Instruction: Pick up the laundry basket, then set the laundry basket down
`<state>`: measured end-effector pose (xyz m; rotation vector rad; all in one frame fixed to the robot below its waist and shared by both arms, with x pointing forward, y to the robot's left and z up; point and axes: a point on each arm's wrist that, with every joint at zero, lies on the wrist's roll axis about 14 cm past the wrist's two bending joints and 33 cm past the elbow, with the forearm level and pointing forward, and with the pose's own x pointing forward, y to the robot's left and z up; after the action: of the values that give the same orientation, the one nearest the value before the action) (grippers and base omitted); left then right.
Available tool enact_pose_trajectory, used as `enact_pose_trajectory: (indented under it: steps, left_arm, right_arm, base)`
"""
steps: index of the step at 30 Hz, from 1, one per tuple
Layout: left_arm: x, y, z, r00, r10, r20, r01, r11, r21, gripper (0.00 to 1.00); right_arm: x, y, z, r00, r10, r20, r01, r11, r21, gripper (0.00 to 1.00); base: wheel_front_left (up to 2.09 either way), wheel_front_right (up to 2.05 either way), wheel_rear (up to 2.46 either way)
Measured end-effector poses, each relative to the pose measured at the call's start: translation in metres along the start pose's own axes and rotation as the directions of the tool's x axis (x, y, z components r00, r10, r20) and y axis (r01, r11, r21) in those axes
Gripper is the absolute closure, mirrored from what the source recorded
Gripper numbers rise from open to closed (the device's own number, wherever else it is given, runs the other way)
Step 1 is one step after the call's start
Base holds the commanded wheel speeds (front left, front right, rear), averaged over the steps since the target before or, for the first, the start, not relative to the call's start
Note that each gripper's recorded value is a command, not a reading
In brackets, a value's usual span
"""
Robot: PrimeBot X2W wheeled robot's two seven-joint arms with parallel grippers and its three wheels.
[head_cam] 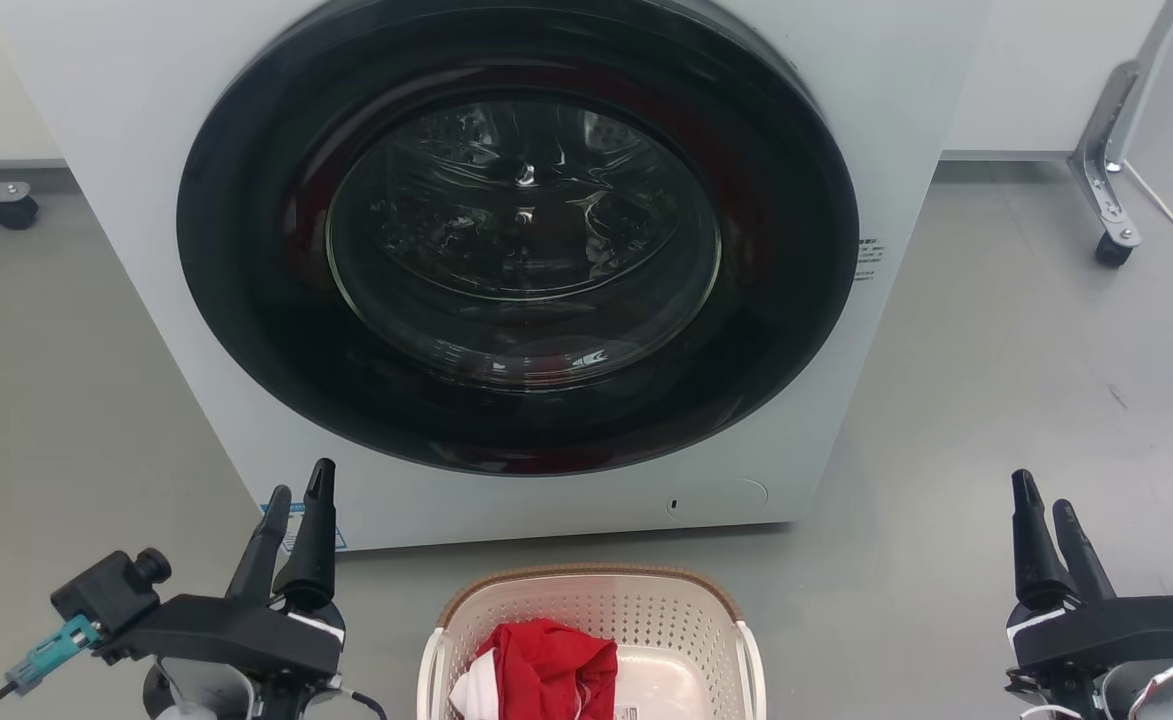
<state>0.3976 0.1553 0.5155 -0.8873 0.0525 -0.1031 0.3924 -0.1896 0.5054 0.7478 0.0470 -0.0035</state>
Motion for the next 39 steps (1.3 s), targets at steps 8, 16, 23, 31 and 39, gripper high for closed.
enact_pose_trajectory:
  steps: [8,16,23,31,39]
  left_arm:
    - [0.001,-0.012,0.002,0.999,-0.037,0.008,0.036,0.986,0.163,0.00]
    - [0.002,-0.022,0.003,0.997,-0.076,0.014,0.069,0.957,0.283,0.00]
    - [0.001,-0.026,0.001,0.995,-0.097,0.014,0.084,0.923,0.377,0.00]
    - [0.000,-0.028,-0.002,0.994,-0.105,0.025,0.082,0.886,0.456,0.00]
    - [0.000,-0.031,0.000,0.992,-0.120,0.046,0.077,0.844,0.530,0.00]
  right_arm:
    - [0.001,0.009,0.003,0.999,0.035,0.012,-0.033,0.985,-0.169,0.00]
    - [0.001,0.017,0.001,0.997,0.071,0.014,-0.063,0.947,-0.314,0.00]
    - [0.000,0.024,-0.001,0.995,0.100,0.020,-0.083,0.904,-0.420,0.00]
    - [-0.001,0.032,-0.003,0.990,0.136,0.029,-0.102,0.847,-0.521,0.00]
    - [-0.002,0.038,-0.003,0.985,0.165,0.047,-0.105,0.796,-0.596,0.00]
  base:
    - [0.00,0.00,0.00]
    - [0.00,0.00,0.00]
    - [0.00,0.00,0.00]
    - [0.00,0.00,0.00]
    - [0.00,0.00,0.00]
